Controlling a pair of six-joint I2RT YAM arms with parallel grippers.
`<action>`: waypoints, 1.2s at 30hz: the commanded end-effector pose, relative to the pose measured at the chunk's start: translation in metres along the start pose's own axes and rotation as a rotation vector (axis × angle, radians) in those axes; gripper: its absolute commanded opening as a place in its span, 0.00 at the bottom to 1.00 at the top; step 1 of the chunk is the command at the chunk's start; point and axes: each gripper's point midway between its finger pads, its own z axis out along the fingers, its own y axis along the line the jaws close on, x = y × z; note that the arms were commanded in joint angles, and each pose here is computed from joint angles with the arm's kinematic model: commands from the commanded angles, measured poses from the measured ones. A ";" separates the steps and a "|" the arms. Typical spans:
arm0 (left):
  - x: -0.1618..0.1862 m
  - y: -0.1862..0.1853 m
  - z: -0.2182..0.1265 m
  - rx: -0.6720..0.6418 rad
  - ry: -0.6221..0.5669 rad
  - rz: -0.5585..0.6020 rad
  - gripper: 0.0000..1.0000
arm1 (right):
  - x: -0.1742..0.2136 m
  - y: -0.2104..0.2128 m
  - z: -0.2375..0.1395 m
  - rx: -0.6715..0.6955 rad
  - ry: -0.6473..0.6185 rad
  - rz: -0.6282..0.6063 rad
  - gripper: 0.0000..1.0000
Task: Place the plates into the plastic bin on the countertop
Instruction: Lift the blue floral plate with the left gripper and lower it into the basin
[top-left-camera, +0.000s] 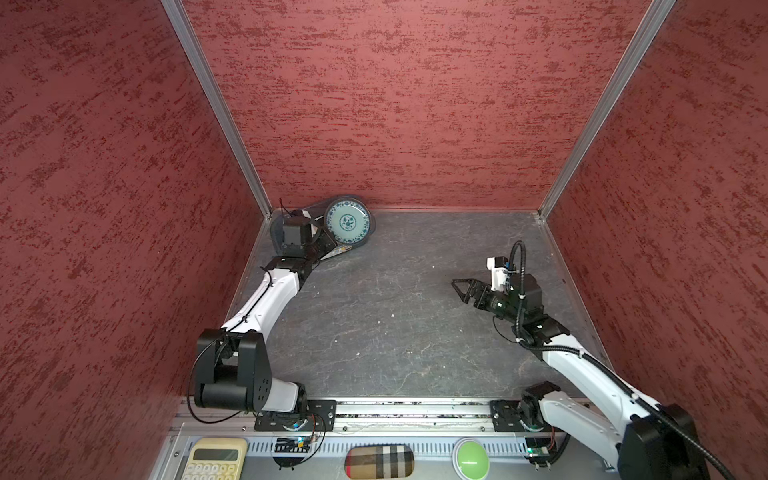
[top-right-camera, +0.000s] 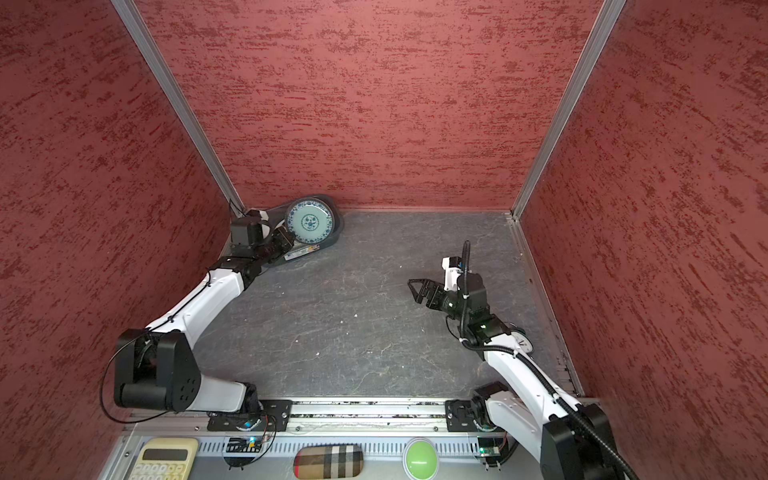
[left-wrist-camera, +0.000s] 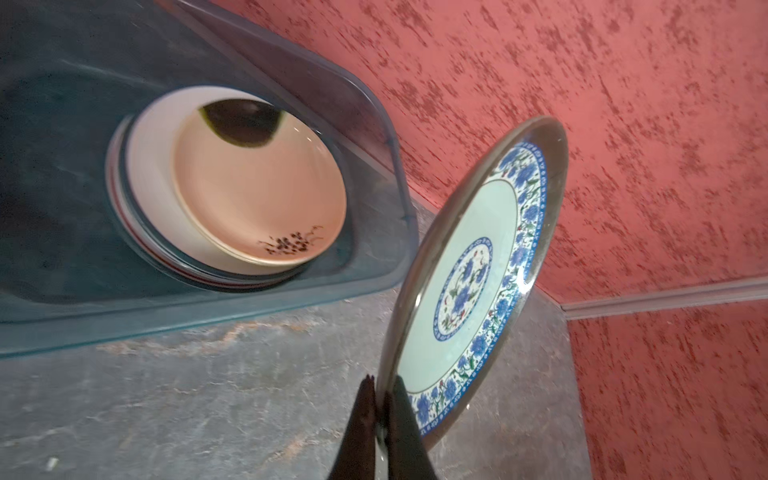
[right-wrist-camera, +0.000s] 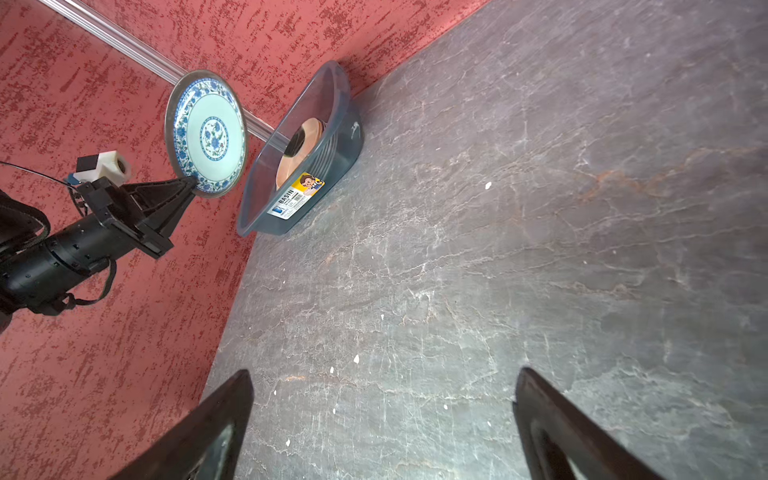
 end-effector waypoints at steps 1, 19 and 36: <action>-0.023 0.016 0.012 -0.050 -0.036 0.013 0.00 | -0.007 0.001 -0.002 0.000 -0.030 -0.019 0.99; -0.048 0.089 0.092 -0.202 0.122 -0.057 0.00 | -0.011 -0.001 -0.005 0.030 -0.041 -0.019 0.99; -0.033 0.103 0.118 -0.179 0.250 -0.106 0.05 | -0.010 -0.006 -0.005 0.057 -0.040 -0.010 0.99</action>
